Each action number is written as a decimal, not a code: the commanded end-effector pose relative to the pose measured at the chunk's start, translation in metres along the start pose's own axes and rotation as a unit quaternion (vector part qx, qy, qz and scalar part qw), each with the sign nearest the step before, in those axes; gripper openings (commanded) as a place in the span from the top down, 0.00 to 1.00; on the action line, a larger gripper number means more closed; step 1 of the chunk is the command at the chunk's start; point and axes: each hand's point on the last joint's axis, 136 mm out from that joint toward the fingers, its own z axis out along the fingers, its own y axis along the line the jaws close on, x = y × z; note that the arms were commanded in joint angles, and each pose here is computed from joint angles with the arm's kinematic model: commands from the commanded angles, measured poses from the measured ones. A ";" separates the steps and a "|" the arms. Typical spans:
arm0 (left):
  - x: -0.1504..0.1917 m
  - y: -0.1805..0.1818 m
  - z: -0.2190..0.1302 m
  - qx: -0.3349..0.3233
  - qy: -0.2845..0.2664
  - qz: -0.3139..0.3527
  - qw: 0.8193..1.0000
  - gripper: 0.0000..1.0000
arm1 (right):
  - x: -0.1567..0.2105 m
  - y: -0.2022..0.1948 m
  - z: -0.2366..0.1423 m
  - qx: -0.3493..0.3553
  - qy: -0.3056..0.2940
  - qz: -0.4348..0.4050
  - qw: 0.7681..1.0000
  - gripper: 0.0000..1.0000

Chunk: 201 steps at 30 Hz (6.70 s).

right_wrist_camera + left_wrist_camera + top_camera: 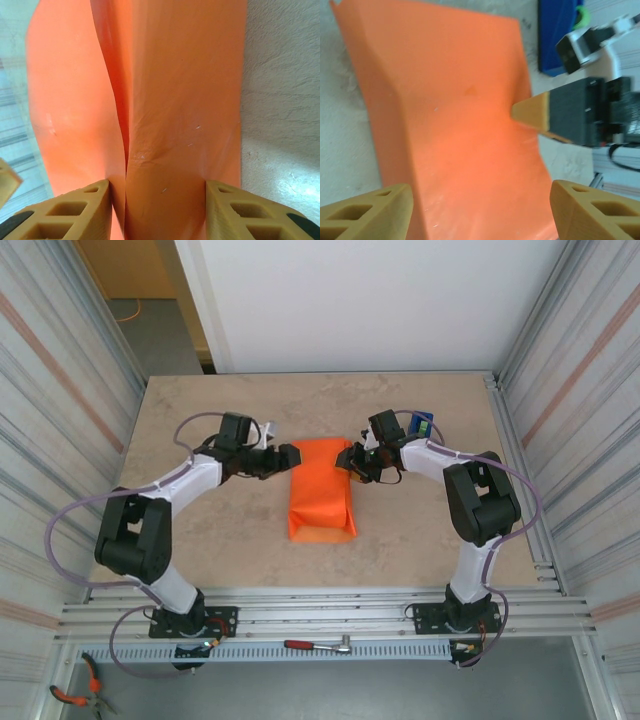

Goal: Wrap the gift box in paper
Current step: Second fold the wrapping paper around the gift box, then tear off the tape with the cutter.

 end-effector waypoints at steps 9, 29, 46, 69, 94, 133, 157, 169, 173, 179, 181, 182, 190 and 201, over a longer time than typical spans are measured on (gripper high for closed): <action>0.035 0.021 0.032 -0.026 0.050 0.036 0.998 0.24 | 0.021 -0.039 0.015 0.056 0.030 0.038 0.997 0.55; 0.057 0.033 0.041 -0.126 0.092 0.081 0.985 0.24 | 0.021 -0.038 0.014 0.055 0.032 0.038 0.997 0.56; 0.039 0.012 0.051 -0.026 0.073 0.033 0.996 0.23 | 0.022 -0.040 0.015 0.058 0.034 0.039 0.997 0.56; 0.085 0.076 0.057 -0.182 0.125 0.020 0.975 0.28 | -0.052 0.003 -0.060 0.000 -0.048 0.033 0.998 0.39; 0.087 0.076 0.057 -0.190 0.128 0.029 0.973 0.28 | -0.140 -0.127 -0.180 -0.075 -0.174 0.134 0.973 0.59; 0.089 0.076 0.058 -0.193 0.129 0.030 0.972 0.29 | -0.140 -0.128 -0.141 -0.108 -0.130 0.154 0.974 1.00; 0.091 0.077 0.058 -0.196 0.132 0.032 0.971 0.29 | -0.105 -0.092 -0.170 -0.142 -0.158 0.150 0.966 1.00; 0.092 0.075 0.059 -0.197 0.134 0.037 0.971 0.29 | -0.074 -0.114 -0.152 -0.128 -0.144 0.174 0.966 1.00; 0.091 0.075 0.059 -0.197 0.132 0.038 0.971 0.29 | -0.069 -0.124 -0.145 -0.120 -0.141 0.183 0.966 1.00; 0.092 0.074 0.059 -0.198 0.133 0.039 0.970 0.29 | -0.068 -0.145 -0.134 -0.104 -0.142 0.206 0.963 1.00; 0.092 0.074 0.059 -0.198 0.132 0.038 0.970 0.29 | -0.069 -0.151 -0.129 -0.100 -0.140 0.214 0.961 1.00; 0.092 0.074 0.059 -0.199 0.133 0.039 0.970 0.29 | -0.070 -0.153 -0.126 -0.099 -0.139 0.218 0.961 1.00; 0.092 0.074 0.059 -0.200 0.132 0.040 0.970 0.29 | -0.073 -0.172 -0.101 -0.098 -0.127 0.257 0.953 1.00; 0.093 0.075 0.058 -0.202 0.133 0.041 0.969 0.29 | -0.070 -0.169 -0.089 -0.119 -0.118 0.276 0.947 1.00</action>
